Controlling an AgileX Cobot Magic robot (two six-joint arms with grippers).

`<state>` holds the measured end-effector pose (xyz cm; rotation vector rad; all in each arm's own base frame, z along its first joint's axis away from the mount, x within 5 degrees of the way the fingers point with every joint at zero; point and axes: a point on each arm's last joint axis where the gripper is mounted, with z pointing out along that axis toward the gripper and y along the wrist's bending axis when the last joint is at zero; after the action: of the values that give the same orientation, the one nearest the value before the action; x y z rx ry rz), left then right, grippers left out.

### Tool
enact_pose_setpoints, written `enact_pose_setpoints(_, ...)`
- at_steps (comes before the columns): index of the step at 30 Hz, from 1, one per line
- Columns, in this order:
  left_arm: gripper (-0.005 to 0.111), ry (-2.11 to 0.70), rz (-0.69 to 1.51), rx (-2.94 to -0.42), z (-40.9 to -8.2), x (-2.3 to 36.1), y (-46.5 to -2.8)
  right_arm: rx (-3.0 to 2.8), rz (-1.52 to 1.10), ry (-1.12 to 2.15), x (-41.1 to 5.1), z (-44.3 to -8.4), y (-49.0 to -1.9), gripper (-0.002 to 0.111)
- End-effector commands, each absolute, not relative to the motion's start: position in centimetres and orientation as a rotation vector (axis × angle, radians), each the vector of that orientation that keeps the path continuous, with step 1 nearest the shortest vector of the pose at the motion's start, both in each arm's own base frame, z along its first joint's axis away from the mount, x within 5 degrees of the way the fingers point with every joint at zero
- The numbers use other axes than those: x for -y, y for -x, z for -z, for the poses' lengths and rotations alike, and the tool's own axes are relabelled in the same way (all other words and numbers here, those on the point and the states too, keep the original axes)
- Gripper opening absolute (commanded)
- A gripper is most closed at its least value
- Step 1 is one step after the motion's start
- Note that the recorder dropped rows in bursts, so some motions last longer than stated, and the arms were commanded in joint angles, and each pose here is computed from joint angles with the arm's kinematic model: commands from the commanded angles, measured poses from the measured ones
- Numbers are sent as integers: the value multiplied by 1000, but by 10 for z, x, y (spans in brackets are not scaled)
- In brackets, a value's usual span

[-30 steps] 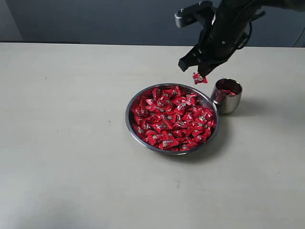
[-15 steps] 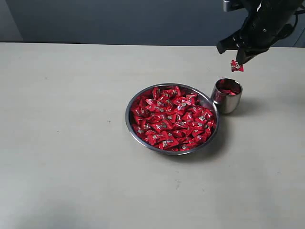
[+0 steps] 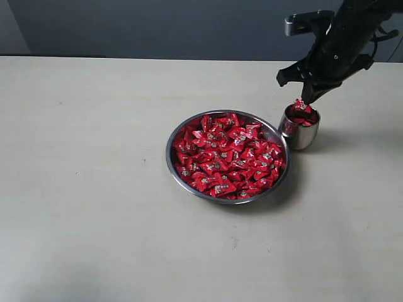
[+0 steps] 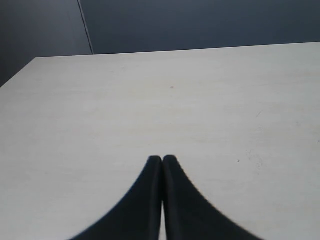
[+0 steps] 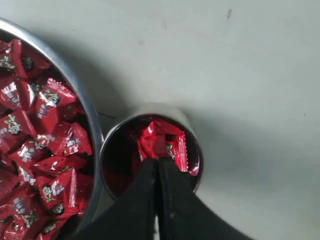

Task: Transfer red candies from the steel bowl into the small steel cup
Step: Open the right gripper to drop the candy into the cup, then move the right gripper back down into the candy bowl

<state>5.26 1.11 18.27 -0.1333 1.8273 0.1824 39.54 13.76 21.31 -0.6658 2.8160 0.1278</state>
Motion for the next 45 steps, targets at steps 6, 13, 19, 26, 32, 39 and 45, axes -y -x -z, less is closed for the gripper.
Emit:
enact_pose_setpoints(6,0,126,-179,-1817,-183,-11,-53,-2803,-122,659,-135,-215,-397,3)
enact_pose_setpoints(13,0,126,-179,-1817,-183,-11,-53,-2804,-119,662,-135,-215,-397,39)
enact_pose_setpoints(19,0,126,-179,-1817,-183,-11,-53,-2809,-221,616,-139,-226,-391,36)
enact_pose_setpoints(26,0,126,-179,-1817,-183,-11,-53,-2730,-327,654,-153,-254,-377,36)
enact_pose_setpoints(32,0,126,-179,-1817,-183,-11,-53,-2697,-397,832,-181,-256,-362,36)
enact_pose_setpoints(39,0,126,-179,-1817,-183,-11,-53,-2674,-347,1205,-212,-235,-345,36)
enact_pose_setpoints(45,0,126,-179,-1817,-183,-11,-53,-2724,-264,1348,-221,-208,-342,36)
